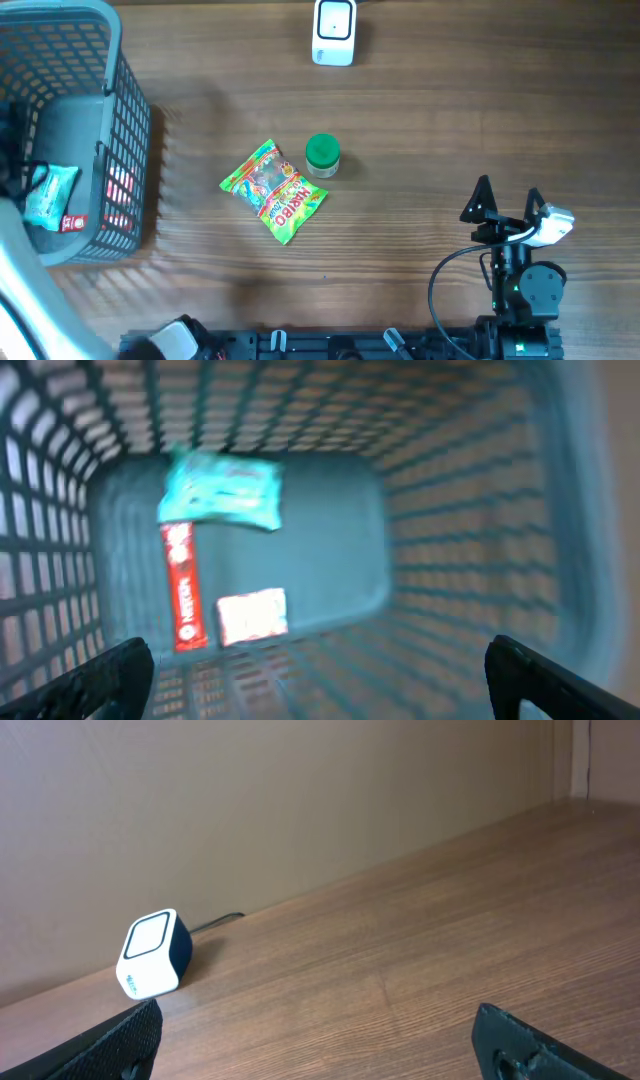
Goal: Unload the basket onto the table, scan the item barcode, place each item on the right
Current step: 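Grasp the small red-white snack pack in the basket with left gripper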
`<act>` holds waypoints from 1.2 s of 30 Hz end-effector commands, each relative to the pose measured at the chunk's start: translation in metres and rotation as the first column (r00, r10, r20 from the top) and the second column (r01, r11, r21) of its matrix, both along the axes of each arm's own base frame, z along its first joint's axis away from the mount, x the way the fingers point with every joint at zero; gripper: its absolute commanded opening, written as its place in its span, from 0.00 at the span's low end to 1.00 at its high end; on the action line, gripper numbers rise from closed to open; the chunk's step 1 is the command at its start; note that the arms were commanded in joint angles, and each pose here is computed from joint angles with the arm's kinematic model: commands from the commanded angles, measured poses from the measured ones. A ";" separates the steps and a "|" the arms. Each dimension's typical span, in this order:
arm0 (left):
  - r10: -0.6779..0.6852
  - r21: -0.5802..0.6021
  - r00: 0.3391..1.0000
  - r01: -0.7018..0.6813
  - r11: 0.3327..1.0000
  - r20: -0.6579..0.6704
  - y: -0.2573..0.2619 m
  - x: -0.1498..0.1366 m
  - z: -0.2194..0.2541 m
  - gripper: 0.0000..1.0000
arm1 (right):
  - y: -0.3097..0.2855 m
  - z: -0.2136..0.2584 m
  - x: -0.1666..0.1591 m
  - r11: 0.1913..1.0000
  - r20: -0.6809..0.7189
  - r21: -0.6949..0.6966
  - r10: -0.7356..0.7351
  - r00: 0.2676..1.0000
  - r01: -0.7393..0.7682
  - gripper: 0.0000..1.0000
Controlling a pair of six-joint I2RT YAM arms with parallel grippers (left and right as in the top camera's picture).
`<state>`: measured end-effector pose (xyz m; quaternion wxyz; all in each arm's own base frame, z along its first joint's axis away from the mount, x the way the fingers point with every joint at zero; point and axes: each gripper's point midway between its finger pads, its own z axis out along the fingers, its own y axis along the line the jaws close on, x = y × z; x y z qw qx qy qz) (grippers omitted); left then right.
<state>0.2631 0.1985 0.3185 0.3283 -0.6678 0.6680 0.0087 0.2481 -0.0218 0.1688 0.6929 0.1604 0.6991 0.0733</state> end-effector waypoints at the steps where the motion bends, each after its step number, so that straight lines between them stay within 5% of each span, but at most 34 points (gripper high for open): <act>1: 0.081 -0.184 0.991 -0.099 0.978 -0.103 0.017 0.019 -0.062 1.00 | 0.003 0.000 0.000 1.000 -0.001 -0.017 0.017 1.000 -0.017 1.00; 7: -0.029 -0.444 0.974 -0.077 0.893 -0.226 0.006 0.060 -0.154 1.00 | 0.003 0.000 0.000 1.000 -0.002 -0.017 0.017 1.000 -0.017 1.00; 12: -0.089 -0.548 0.923 -0.143 0.824 -0.375 -0.005 0.057 -0.216 1.00 | 0.003 0.000 0.000 1.000 -0.002 -0.017 0.017 1.000 -0.017 1.00; 29: -0.222 -0.585 0.842 -0.131 0.800 -0.492 -0.042 0.034 -0.299 1.00 | 0.003 0.000 0.000 1.000 -0.001 -0.017 0.017 1.000 -0.017 1.00; 36: -0.236 -0.556 0.832 -0.102 0.825 -0.502 -0.030 0.030 -0.297 0.64 | 0.003 0.000 0.000 1.000 -0.002 -0.017 0.017 1.000 -0.017 1.00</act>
